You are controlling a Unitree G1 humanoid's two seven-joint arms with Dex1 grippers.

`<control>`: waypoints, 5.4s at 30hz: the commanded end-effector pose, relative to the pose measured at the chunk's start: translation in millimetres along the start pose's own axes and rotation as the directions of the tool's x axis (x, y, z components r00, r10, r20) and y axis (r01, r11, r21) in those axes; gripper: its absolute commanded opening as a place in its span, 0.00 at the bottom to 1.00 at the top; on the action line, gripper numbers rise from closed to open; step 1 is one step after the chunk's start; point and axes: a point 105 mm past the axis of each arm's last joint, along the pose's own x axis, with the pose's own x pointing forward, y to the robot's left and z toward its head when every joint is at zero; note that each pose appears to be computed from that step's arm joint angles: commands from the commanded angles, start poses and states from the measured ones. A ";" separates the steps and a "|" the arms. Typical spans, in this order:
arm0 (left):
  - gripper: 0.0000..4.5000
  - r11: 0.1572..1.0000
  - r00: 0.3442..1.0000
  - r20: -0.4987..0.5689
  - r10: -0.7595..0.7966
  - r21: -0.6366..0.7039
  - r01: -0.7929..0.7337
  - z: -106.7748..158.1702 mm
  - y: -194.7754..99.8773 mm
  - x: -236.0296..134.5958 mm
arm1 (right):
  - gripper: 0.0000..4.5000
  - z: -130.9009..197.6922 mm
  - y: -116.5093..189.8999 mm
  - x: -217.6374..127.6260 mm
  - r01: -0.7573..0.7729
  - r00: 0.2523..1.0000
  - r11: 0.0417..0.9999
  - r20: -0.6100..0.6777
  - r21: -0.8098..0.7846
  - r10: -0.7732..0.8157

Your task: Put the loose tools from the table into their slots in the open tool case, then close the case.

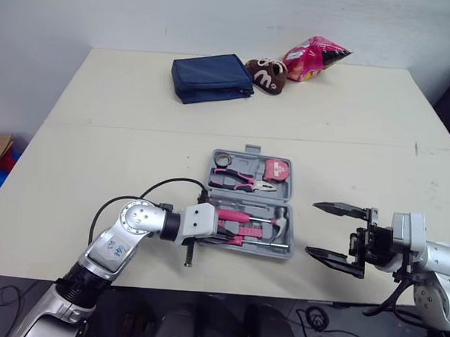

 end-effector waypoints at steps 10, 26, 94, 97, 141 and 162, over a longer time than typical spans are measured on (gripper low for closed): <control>0.02 0.946 0.948 -0.246 -0.201 -0.298 0.123 -55.5 -43.4 14.7 | 1.00 -2.8 3.0 -7.4 0.030 1.000 0.999 0.001 -0.019 -0.030; 0.02 0.988 0.955 0.254 0.155 -0.044 -0.149 19.8 11.1 -43.4 | 1.00 -11.5 -15.1 -32.9 0.195 0.977 0.980 -0.075 -0.040 -0.197; 0.73 0.534 0.807 -0.108 0.581 -0.697 -0.478 -11.1 86.8 -116.6 | 0.82 -16.6 -118.5 24.9 0.531 0.740 0.765 -0.640 0.365 -0.208; 0.99 0.474 0.821 -0.161 0.548 -0.749 -0.463 -7.2 93.8 -103.1 | 1.00 -9.4 -116.1 41.4 0.552 0.742 0.676 -0.657 0.488 -0.132; 0.00 0.426 0.827 -0.367 0.426 -0.725 -0.541 -33.4 106.5 -53.5 | 0.04 -62.3 -107.2 89.9 0.718 0.596 0.522 -0.794 0.460 -0.120; 0.00 0.707 0.701 0.125 0.702 0.000 -0.708 -18.8 91.7 -82.5 | 0.01 -50.8 -100.1 65.8 0.396 0.848 0.852 -0.218 -0.343 -0.482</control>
